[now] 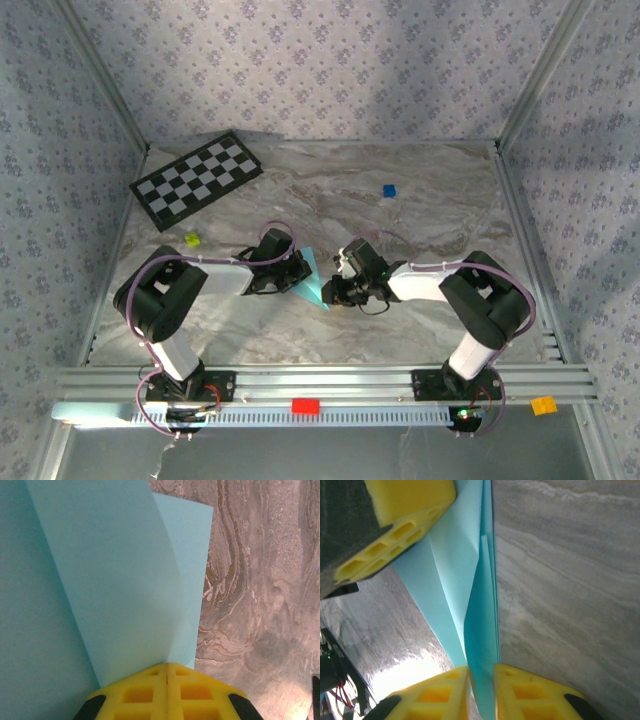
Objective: Fold a paper plane with a square sheet of paper (pick it up from the middle)
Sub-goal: Fourth fold the wing at the center of the table.
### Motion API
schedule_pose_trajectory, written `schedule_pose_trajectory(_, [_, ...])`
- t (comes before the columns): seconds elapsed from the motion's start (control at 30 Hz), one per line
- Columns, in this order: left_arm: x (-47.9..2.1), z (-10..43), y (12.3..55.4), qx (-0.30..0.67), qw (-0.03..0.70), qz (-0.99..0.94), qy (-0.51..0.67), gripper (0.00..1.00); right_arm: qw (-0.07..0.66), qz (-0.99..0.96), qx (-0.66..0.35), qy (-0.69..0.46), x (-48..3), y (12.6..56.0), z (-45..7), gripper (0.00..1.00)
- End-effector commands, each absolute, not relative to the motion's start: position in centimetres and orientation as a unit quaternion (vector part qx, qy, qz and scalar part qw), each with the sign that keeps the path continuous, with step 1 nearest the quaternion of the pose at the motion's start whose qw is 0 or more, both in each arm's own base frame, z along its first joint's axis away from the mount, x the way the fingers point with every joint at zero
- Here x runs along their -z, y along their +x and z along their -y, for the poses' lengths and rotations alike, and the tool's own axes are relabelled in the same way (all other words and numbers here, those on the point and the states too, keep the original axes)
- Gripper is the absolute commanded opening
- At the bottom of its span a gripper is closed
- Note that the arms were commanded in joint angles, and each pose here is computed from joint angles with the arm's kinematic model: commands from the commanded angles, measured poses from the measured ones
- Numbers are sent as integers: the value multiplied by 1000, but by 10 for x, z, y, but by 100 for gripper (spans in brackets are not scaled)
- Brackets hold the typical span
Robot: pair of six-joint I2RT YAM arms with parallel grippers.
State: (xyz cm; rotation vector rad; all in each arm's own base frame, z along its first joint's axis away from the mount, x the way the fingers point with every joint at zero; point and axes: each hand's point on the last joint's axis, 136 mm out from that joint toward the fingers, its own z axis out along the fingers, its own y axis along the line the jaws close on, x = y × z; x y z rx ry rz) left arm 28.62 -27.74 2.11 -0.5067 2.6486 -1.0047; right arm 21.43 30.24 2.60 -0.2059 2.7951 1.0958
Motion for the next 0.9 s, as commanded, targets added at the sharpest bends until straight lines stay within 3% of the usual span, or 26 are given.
schedule_pose_trajectory(0.0, [-9, 266, 281, 325, 128, -918, -186, 0, 65, -929, -359, -62, -46, 216, -298, 23])
schedule_pose_trajectory(0.17, [-9, 266, 281, 325, 129, -918, -186, 0, 92, -916, -383, -81, -80, 231, -308, 27])
schedule_pose_trajectory(0.3, [-10, 267, 280, 327, 129, -918, -185, 0, 75, -902, -409, -113, -90, 229, -329, 16])
schedule_pose_trajectory(0.5, [-9, 267, 281, 327, 129, -918, -185, 0, 54, -911, -393, -108, -68, 230, -343, 1])
schedule_pose_trajectory(0.87, [-9, 268, 280, 327, 128, -918, -184, 0, 35, -928, -361, -81, -31, 229, -332, 0])
